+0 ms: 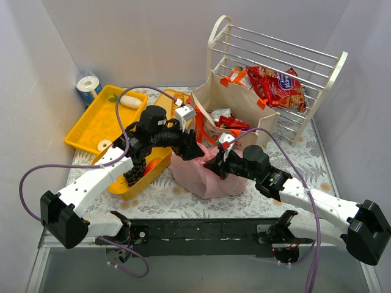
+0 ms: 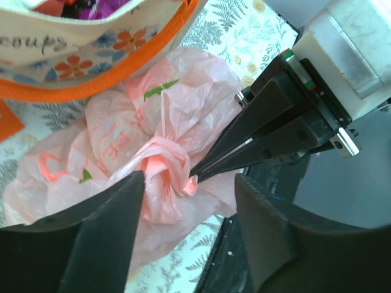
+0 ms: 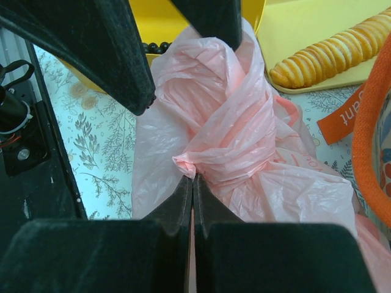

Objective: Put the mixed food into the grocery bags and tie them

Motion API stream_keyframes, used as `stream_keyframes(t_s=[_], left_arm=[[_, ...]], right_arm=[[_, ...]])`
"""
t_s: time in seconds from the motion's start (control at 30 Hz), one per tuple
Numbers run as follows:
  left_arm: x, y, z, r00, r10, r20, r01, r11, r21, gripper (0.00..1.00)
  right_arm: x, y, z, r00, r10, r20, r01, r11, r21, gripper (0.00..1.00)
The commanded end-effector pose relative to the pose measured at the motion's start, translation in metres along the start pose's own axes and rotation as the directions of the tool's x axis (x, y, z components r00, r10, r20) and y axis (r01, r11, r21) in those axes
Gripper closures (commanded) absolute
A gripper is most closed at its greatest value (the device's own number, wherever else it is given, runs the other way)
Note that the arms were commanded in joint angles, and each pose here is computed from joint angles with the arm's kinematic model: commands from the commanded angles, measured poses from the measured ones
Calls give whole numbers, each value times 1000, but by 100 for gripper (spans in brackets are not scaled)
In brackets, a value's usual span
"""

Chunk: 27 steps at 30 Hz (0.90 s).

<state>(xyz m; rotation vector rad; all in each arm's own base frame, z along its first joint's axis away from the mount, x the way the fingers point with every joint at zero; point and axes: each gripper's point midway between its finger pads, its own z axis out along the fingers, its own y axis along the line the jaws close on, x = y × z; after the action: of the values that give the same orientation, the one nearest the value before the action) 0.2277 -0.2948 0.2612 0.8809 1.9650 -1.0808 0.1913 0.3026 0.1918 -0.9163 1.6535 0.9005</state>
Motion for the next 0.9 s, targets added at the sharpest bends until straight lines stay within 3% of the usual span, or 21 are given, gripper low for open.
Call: stream_keyframes(t_s=[0.0, 0.23, 0.4, 0.67, 0.77, 0.87], left_arm=[[-34, -13, -7, 987, 126, 99, -130, 991, 34, 34], [-47, -16, -5, 963, 195, 188, -207, 977, 47, 20], [-18, 16, 18, 992, 124, 13, -124, 992, -8, 19], [11, 20, 32, 993, 53, -107, -49, 998, 44, 17], [22, 15, 35, 988, 35, -149, -22, 996, 91, 21], [30, 10, 34, 986, 36, -164, -15, 992, 128, 47]], right_arm=[[-6, 7, 0, 999, -24, 29, 25, 999, -32, 99], [-7, 9, -1, 999, -28, 33, 30, 999, -38, 99], [-10, 8, -2, 999, -32, 42, 34, 999, -37, 99], [-10, 9, -2, 999, -35, 40, 37, 999, -38, 99], [-10, 8, -2, 999, -36, 37, 37, 999, -32, 99], [-10, 7, -3, 998, -40, 39, 41, 999, -24, 99]])
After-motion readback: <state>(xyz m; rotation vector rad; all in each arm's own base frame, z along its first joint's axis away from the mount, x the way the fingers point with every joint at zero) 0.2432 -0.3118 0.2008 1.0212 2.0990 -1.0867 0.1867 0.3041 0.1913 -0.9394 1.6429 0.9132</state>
